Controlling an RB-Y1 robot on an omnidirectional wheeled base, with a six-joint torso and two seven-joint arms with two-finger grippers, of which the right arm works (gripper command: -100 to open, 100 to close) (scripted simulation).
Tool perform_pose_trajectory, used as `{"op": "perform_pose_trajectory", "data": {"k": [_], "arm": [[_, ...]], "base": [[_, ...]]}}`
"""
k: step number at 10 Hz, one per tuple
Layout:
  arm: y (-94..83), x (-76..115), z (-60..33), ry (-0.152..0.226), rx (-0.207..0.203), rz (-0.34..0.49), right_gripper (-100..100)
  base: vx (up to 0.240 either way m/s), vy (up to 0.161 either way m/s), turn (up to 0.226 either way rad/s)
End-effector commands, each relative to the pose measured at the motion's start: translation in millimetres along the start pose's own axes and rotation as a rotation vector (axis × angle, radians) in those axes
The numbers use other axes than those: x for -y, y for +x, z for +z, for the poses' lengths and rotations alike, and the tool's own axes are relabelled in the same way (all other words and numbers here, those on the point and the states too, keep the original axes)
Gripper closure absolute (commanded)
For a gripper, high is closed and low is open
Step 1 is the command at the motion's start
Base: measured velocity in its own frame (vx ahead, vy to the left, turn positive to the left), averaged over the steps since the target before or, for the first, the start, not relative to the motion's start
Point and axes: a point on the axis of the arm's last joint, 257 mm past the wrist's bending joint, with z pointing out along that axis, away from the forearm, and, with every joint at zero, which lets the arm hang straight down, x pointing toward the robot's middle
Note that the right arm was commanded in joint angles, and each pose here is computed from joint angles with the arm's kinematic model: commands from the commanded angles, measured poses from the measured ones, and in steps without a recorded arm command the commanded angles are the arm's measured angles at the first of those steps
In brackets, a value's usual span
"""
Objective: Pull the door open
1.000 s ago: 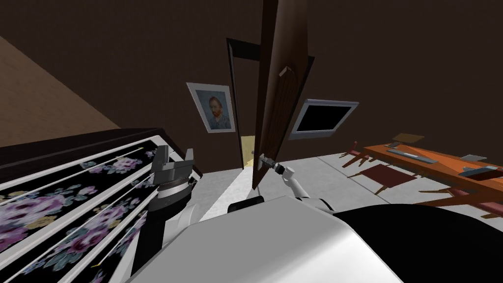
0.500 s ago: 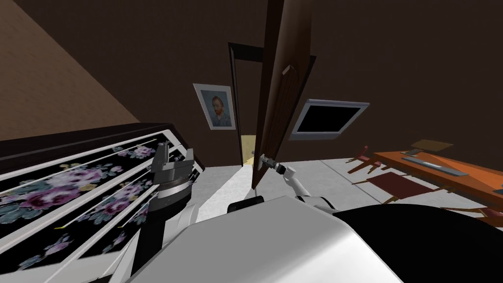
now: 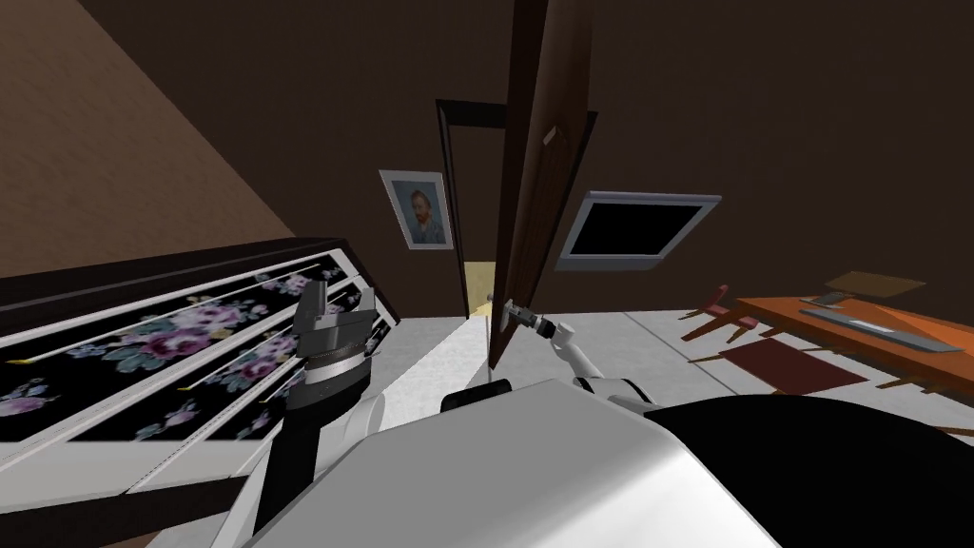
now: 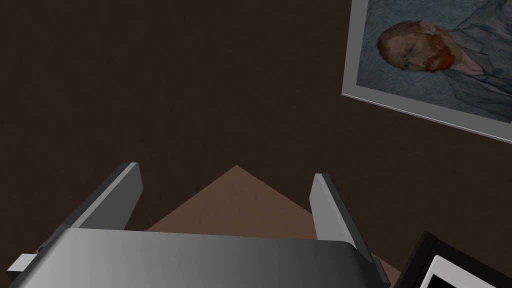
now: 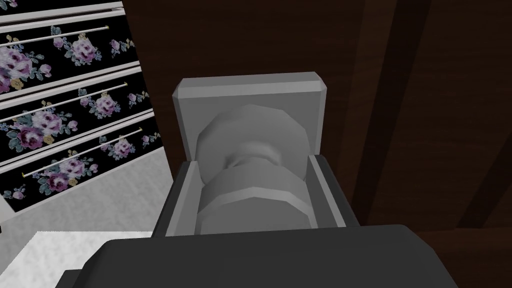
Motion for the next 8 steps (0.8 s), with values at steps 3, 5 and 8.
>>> {"op": "perform_pose_trajectory", "data": {"k": [3, 5, 8], "arm": [[0.1, 0.9, -1.1, 0.013, -0.001, 0.0, 100], [0.2, 1.6, -2.2, 0.024, -0.001, 0.0, 100], [0.5, 2.4, -3.9, 0.038, -0.002, 0.0, 100]], "base": [[-0.097, -0.141, 0.118], [-0.138, -0.182, 0.144], [-0.145, -0.173, 0.137]]}}
